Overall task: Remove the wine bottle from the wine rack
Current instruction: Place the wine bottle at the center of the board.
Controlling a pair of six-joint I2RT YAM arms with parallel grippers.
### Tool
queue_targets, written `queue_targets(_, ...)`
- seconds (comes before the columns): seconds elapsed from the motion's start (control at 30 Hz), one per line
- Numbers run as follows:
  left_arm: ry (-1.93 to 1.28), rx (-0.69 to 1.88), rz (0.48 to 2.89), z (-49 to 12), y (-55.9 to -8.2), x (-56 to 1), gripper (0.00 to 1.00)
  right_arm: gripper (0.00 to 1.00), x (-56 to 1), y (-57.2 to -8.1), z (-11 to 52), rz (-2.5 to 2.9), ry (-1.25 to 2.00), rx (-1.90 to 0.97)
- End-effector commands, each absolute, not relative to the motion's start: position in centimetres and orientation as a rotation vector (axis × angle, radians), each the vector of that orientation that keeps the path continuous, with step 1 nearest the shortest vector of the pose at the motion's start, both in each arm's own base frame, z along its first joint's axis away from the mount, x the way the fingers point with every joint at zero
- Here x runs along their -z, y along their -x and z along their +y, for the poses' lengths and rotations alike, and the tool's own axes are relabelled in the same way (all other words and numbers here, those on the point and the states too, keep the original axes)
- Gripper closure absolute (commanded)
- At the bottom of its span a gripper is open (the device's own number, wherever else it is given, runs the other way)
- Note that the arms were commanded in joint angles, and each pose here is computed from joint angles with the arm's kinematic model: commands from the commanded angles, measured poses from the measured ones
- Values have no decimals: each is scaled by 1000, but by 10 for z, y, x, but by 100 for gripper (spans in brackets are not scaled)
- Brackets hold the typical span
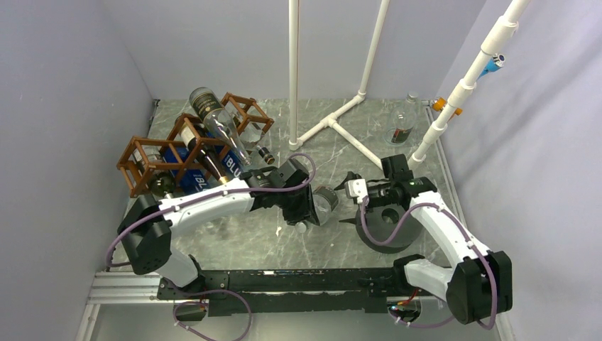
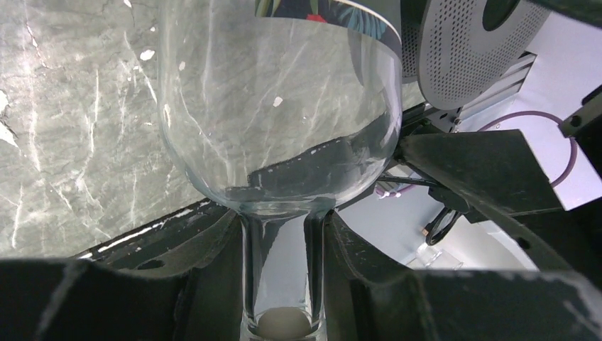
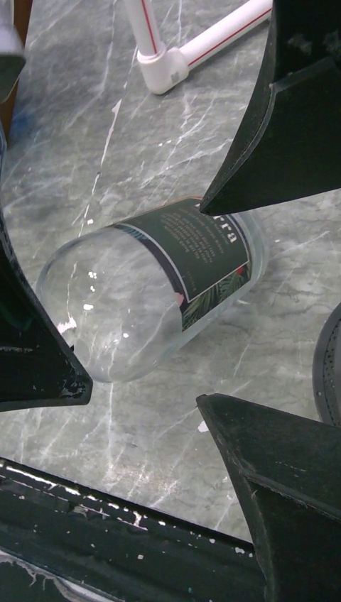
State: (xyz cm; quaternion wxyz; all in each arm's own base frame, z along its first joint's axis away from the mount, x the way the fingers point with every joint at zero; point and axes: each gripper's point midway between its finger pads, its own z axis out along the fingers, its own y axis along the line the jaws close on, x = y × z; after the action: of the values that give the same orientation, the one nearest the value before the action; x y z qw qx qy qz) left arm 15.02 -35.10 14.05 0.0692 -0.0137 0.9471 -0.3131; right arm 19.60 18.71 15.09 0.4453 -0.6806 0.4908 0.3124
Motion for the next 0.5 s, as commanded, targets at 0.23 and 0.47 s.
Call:
queue_targets(0.23, -70, 1173, 2729, -392, -161, -203, 100, 0, -124, -208, 207, 1189, 1756, -675)
queue_targets(0.47, -112, 1185, 2736, -401, -163, -205, 88, 0, -113, -214, 211, 1228, 1755, -644)
